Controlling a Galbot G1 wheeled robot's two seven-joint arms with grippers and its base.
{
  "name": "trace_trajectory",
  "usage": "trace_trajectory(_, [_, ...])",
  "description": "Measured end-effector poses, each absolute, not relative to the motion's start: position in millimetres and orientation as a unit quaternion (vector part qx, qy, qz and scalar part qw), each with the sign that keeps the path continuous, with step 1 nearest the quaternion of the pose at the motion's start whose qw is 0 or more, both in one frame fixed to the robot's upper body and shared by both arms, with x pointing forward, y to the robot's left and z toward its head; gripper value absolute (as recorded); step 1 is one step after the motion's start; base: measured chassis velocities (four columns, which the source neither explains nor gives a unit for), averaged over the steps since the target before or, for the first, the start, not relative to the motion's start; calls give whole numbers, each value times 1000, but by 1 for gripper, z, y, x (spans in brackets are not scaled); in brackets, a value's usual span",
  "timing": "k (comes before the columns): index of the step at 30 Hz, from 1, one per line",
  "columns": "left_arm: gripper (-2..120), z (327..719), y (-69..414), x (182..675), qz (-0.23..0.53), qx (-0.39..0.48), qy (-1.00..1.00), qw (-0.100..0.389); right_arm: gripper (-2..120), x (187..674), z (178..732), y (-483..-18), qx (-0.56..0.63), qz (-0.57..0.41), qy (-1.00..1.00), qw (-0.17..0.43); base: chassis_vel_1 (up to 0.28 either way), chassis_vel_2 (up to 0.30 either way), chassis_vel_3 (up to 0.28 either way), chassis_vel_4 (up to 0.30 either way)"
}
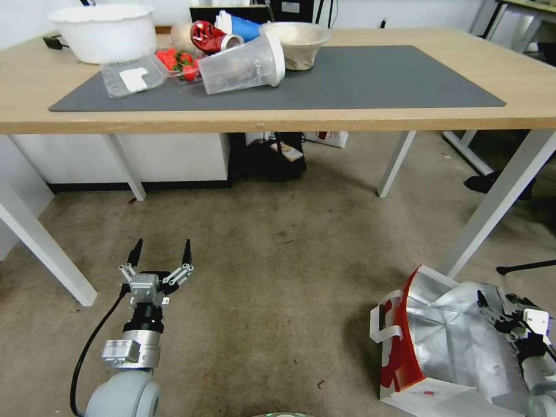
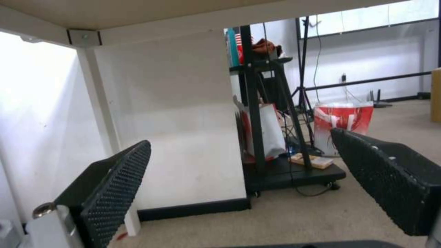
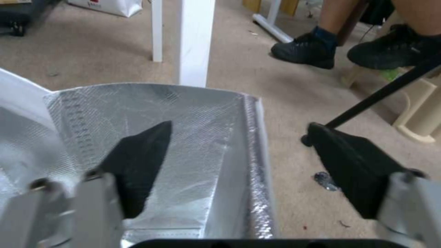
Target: Pick up the food delivery bag from the floor and place it on the table.
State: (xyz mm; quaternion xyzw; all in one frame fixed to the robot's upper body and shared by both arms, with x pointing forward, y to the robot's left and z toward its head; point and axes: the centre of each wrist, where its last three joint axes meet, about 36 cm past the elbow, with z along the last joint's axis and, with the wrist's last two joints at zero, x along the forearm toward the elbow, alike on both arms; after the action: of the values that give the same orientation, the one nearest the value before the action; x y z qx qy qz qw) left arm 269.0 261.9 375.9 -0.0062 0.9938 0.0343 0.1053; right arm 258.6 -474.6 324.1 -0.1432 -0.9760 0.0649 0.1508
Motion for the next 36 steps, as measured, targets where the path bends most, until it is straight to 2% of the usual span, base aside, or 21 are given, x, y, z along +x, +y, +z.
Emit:
trace_trajectory(3, [98,377,263,269,35,-5,994,106,67,259,323,-474,-143,65,-976,152,0,0,0,0])
trace_trajectory(5, [98,377,264,269,36,-5,994,106,55,259,322,-473,-144,66,-976,152,0,0,0,0])
trace_trajectory(7, [98,377,265,269,36,-6,994,107,51,259,321,-474,-144,66,-976,152,0,0,0,0])
trace_trajectory(10, [98,378,265,270,36,-6,994,107,36,257,319,-473,-145,67,-975,153,0,0,0,0])
trace_trajectory(14, [98,377,265,269,34,-7,994,106,26,257,318,-473,-144,69,-975,152,0,0,0,0])
trace_trajectory(16, [98,378,265,269,32,-8,994,107,14,256,316,-473,-144,70,-976,151,0,0,0,0])
trace_trajectory(18, [98,378,265,269,32,-8,994,107,11,255,316,-473,-144,70,-976,150,0,0,0,0])
trace_trajectory(20, [98,379,265,269,32,-9,994,107,1,255,316,-473,-143,72,-976,149,0,0,0,0])
trace_trajectory(36, [98,380,265,267,33,-13,994,107,0,250,310,-460,-130,46,-982,126,0,0,0,0])
